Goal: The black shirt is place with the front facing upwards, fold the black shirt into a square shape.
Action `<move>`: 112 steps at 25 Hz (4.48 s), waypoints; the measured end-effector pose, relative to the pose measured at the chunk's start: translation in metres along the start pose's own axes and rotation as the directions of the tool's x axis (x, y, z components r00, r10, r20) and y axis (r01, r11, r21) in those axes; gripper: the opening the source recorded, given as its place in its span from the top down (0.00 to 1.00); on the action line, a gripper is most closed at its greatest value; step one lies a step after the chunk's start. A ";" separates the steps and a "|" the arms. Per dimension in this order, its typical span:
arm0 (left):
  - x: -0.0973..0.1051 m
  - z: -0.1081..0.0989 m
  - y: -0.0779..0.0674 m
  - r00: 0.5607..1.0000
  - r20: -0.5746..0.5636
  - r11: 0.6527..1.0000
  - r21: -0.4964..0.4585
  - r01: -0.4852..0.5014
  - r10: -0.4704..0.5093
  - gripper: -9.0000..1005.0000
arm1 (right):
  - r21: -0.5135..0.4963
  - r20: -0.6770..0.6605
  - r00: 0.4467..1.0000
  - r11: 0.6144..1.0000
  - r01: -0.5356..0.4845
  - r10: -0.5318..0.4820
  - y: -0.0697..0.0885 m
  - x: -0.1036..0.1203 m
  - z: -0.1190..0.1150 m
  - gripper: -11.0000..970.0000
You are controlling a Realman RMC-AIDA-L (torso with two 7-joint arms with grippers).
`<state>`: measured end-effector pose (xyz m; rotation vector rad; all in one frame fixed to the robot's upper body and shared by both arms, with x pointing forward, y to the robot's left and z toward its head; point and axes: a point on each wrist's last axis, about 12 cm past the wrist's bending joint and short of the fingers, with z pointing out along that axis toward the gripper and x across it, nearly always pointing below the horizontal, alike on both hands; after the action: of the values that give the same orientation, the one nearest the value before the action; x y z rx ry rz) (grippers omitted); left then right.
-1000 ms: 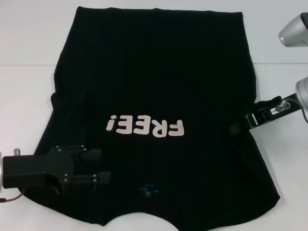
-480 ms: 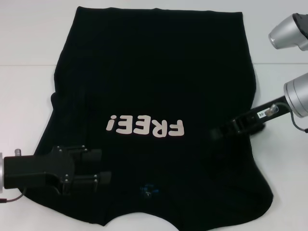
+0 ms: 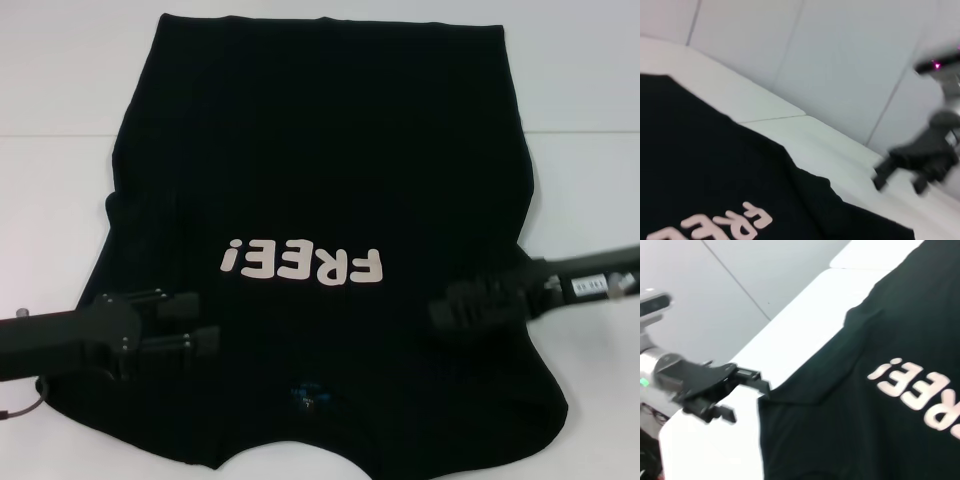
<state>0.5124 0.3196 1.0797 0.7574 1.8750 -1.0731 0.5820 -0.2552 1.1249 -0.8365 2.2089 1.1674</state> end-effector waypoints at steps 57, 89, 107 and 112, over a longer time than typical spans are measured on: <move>-0.024 -0.058 0.049 0.614 -0.154 0.560 -0.618 0.551 -0.774 0.27 | 0.311 0.287 0.781 0.825 0.472 -0.555 -0.001 0.131 -0.013 0.02; -0.026 -0.042 0.046 0.637 -0.243 0.632 -0.591 0.500 -0.731 0.90 | 0.310 0.301 0.790 0.838 0.449 -0.535 -0.001 0.130 -0.014 0.03; -0.032 -0.055 0.044 0.662 -0.234 0.651 -0.573 0.498 -0.712 0.91 | 0.279 0.407 0.898 0.959 0.050 -0.165 -0.017 0.102 -0.075 0.03; -0.036 -0.059 0.042 0.681 -0.230 0.672 -0.544 0.503 -0.695 0.92 | 0.235 0.362 0.926 0.952 -0.199 0.104 -0.023 0.077 -0.116 0.03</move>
<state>0.5422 0.3881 1.1120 0.0437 2.7549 -0.8321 0.5286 -0.3859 1.1199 -0.3208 2.0974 0.9666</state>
